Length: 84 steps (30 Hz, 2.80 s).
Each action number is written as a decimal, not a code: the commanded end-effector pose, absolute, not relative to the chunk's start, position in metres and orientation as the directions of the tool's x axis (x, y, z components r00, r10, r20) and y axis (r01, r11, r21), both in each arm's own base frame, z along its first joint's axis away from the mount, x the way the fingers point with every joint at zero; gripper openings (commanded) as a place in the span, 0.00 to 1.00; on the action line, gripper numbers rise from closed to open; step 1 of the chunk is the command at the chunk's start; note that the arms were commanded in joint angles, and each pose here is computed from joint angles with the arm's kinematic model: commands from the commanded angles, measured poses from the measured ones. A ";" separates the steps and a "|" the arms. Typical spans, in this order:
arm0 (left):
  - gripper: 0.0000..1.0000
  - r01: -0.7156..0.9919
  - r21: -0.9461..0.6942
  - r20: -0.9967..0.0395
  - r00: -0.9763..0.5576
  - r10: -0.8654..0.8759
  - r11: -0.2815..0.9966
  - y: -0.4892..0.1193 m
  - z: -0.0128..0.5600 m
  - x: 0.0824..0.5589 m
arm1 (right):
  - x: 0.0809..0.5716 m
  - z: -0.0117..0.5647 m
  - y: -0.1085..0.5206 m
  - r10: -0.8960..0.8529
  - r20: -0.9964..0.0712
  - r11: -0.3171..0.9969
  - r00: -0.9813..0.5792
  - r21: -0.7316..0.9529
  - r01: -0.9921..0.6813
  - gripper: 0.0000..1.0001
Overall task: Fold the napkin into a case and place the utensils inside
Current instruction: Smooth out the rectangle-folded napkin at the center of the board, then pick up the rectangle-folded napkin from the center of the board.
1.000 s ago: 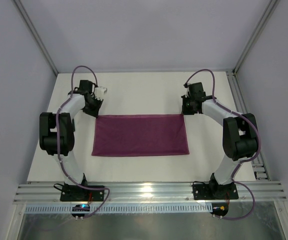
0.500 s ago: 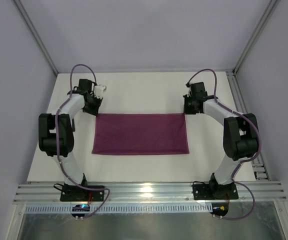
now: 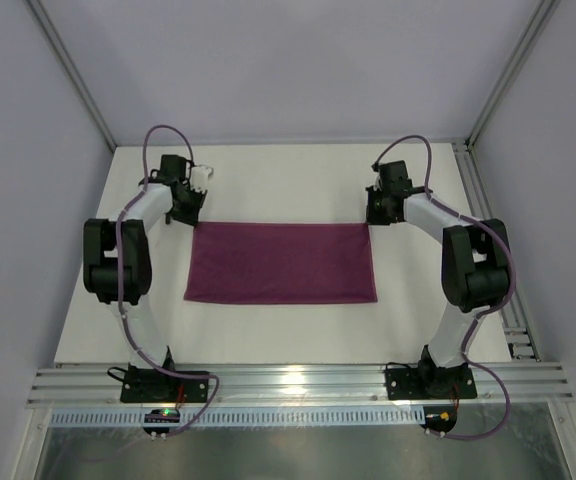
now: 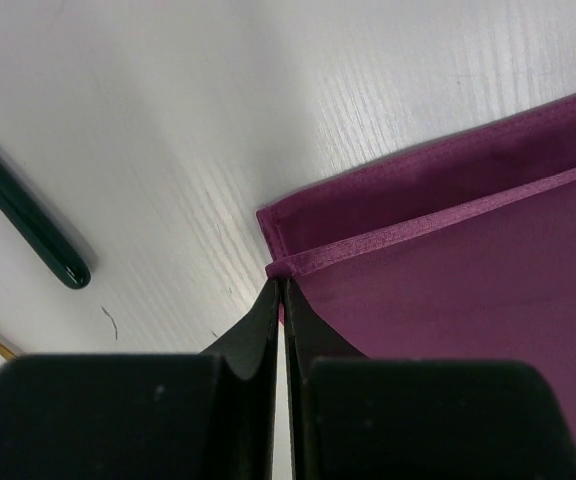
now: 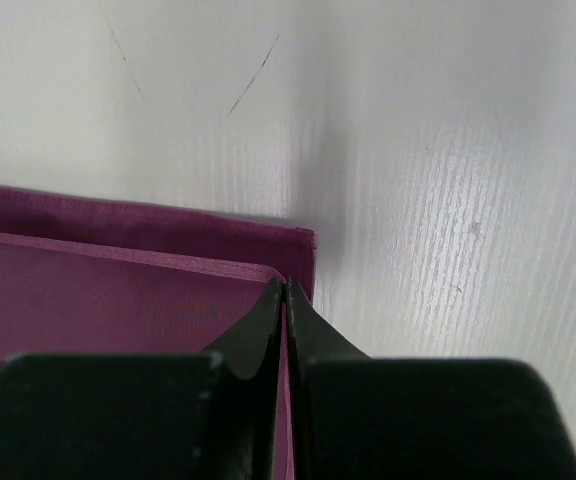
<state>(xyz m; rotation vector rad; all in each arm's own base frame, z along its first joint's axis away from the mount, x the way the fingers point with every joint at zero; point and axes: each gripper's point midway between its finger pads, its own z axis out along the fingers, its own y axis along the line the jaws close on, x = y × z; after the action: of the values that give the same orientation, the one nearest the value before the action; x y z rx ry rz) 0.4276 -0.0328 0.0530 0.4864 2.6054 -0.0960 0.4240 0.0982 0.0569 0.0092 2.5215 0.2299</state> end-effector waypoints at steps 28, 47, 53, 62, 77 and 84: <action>0.38 0.374 0.023 -0.502 -0.798 0.334 0.927 -0.039 0.095 0.398 | 0.363 0.113 0.098 0.054 -0.615 0.997 -0.787 0.074 0.010 0.32; 0.22 0.494 0.014 -0.115 -0.863 0.492 0.869 -0.024 -0.003 0.256 | 0.227 0.011 0.136 0.173 -0.340 0.968 -0.924 0.233 0.096 0.04; 0.23 0.505 -0.030 -0.164 -0.854 0.494 0.863 -0.034 0.004 0.254 | 0.227 0.043 0.116 0.207 -0.410 0.974 -0.888 0.175 0.146 0.04; 0.28 0.518 0.001 -0.239 -0.830 0.503 0.855 -0.034 0.035 0.255 | 0.209 0.040 0.111 0.329 -0.382 0.937 -0.863 0.245 0.249 0.51; 0.29 0.482 0.045 -0.245 -0.844 0.477 0.875 -0.019 0.031 0.258 | 0.201 0.009 0.122 0.481 -0.285 0.851 -0.829 0.379 0.364 0.39; 0.29 0.479 0.029 -0.238 -0.849 0.471 0.878 -0.017 0.025 0.257 | 0.205 0.014 0.117 0.492 -0.314 0.851 -0.812 0.373 0.371 0.20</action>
<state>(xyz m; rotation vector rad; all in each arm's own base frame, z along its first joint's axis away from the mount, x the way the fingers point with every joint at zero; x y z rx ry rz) 0.2519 -0.0193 0.0265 0.7252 2.8335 -0.0361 0.2089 0.1230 0.0162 0.6098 2.6255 0.4462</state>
